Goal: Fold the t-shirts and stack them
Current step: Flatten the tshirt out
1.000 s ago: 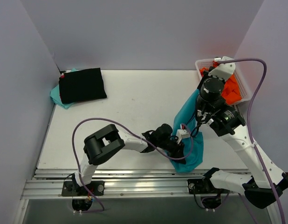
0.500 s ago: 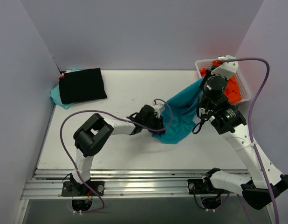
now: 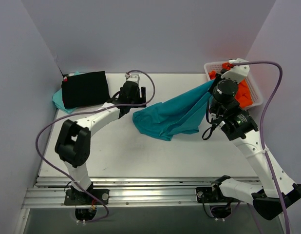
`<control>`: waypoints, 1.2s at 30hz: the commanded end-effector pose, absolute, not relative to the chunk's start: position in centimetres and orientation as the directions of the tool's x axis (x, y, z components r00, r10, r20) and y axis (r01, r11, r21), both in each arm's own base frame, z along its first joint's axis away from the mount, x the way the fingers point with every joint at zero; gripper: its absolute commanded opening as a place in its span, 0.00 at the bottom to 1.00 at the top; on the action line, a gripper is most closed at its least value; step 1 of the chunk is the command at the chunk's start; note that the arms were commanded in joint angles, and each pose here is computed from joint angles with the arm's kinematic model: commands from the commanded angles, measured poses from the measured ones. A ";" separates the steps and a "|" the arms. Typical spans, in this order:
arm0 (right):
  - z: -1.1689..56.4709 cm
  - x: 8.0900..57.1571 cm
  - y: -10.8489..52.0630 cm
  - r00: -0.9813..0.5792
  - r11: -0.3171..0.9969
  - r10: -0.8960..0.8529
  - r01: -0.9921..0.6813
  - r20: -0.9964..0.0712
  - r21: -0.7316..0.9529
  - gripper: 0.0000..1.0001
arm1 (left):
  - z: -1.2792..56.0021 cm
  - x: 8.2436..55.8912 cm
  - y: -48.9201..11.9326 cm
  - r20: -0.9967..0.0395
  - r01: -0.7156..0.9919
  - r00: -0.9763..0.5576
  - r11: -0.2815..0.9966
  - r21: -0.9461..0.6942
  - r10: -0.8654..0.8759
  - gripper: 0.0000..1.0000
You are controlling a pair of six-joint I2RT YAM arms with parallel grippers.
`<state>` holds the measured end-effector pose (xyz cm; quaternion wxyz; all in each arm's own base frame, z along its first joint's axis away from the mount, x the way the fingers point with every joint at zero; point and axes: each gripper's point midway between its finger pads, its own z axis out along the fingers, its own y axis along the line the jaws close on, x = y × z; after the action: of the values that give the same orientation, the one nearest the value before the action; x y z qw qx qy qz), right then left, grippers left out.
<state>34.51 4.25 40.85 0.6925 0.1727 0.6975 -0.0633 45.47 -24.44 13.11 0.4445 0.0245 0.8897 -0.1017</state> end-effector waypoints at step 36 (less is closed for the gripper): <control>39.6 35.8 4.5 0.017 0.933 0.186 0.311 -0.982 0.182 0.00 | 9.5 33.0 -37.9 -0.811 0.442 -0.583 0.856 -0.268 0.047 0.77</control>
<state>35.36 4.61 39.21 0.6825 0.1660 0.7099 -0.0521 32.03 -36.60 4.97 0.3869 0.1499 0.8874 -0.2011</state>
